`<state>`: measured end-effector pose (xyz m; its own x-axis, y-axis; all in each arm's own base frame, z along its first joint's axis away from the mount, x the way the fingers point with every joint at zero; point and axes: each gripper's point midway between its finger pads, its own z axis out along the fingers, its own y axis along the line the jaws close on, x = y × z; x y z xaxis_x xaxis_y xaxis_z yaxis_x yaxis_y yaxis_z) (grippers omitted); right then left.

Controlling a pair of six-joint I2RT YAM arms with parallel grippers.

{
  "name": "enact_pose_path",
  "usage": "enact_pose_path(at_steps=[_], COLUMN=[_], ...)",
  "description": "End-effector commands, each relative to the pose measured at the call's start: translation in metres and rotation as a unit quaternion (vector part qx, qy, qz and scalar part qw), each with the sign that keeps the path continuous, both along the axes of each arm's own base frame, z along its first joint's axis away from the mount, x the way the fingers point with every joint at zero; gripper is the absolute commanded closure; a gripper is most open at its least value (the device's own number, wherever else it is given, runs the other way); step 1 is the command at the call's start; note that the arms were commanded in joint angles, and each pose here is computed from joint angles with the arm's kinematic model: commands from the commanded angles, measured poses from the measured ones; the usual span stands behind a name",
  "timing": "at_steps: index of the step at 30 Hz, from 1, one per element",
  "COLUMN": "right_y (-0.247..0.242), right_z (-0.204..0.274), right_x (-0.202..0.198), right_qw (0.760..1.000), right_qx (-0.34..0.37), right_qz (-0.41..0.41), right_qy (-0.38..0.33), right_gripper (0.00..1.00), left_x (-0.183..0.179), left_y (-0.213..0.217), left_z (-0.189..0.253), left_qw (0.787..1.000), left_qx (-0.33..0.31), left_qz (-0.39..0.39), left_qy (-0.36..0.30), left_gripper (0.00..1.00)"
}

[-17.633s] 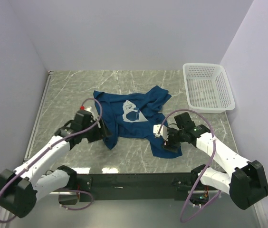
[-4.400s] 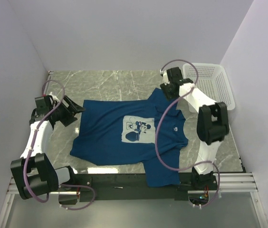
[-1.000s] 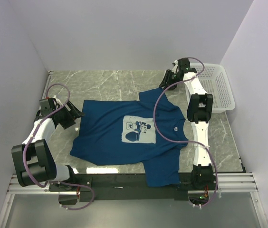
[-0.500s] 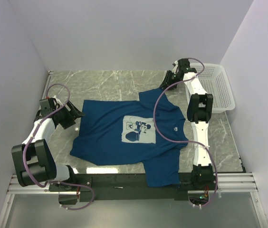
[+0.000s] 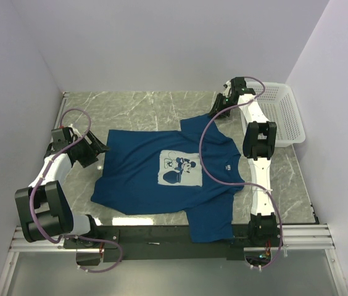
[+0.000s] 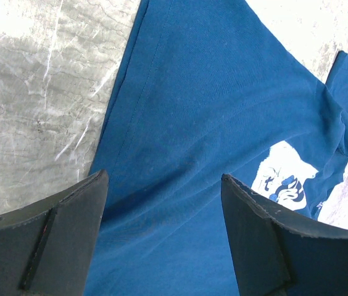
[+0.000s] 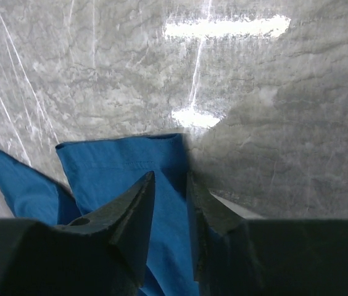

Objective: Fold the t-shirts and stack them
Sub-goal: Flatten the tshirt out

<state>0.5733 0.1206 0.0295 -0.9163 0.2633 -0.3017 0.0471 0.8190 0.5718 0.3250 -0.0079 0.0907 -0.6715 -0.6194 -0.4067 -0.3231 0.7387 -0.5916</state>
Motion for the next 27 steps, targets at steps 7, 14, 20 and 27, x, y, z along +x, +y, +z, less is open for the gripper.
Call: enact_pose_path(at_steps=[7,14,20,27], right_y=[0.008,0.009,0.000,0.009], right_z=[-0.005,0.003,0.036,0.074], right_x=[-0.001,0.001,0.008,-0.005], right_qw=[1.000,0.999,0.988,0.980], right_qx=[0.007,0.035,0.125,0.133], right_qz=[0.020,0.033,0.059,0.097], right_qy=[0.001,-0.016,-0.073,-0.108], right_gripper=[0.83,1.00,1.00,1.00], left_x=[0.007,0.012,0.056,0.125], left_y=[0.003,0.002,0.025,0.044], left_z=[0.007,0.002,-0.004,-0.025], left_qw=[1.000,1.000,1.000,0.998], left_qx=[0.008,0.000,0.026,0.053], left_qz=[-0.006,-0.007,0.010,-0.025], left_qy=[-0.015,-0.010,-0.001,-0.005], left_gripper=[0.21,0.21,0.29,0.44])
